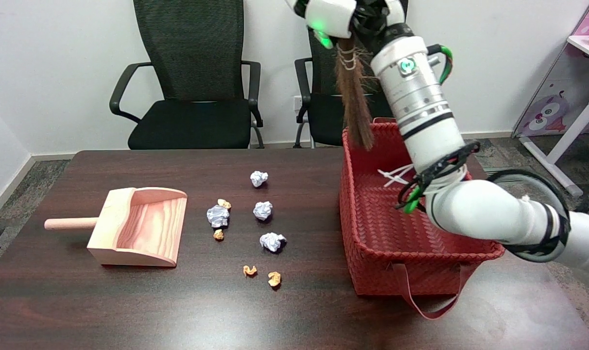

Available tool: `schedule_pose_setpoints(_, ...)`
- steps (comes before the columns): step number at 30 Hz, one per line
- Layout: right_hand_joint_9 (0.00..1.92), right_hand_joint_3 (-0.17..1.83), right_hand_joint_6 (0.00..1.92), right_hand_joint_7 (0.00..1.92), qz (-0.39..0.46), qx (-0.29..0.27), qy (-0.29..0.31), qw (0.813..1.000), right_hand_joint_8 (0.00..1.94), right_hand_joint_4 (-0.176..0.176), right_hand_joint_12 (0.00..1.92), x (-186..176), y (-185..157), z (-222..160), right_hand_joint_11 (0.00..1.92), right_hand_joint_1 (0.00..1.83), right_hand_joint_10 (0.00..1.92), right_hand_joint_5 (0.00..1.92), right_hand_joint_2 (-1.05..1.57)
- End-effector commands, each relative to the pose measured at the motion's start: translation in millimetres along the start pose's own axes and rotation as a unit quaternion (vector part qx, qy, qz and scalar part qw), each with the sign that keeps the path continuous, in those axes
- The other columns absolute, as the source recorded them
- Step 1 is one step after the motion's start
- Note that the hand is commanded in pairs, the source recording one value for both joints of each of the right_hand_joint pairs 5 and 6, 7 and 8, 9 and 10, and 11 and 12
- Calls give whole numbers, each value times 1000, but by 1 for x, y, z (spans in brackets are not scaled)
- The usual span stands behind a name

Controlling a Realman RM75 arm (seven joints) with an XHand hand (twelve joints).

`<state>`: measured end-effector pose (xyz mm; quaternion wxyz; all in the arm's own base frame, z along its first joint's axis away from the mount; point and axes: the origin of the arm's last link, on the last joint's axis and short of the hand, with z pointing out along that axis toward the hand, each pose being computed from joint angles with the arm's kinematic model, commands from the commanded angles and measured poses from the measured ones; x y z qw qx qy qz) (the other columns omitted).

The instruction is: Pick up the broom by its handle.

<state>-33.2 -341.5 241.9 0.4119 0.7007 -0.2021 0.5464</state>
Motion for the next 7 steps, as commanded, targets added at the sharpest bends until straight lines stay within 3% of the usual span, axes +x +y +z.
schedule_pose_setpoints(1,1920,970,1920,1920,57,-49,-51,996,1920,171,1920,-39,-12,25,1920,1052,1920,1920,1571)
schedule_pose_setpoints(7,1920,1074,1920,1920,75,-60,-71,993,1920,176,1920,-51,-15,32,1920,1051,1920,1920,1571)
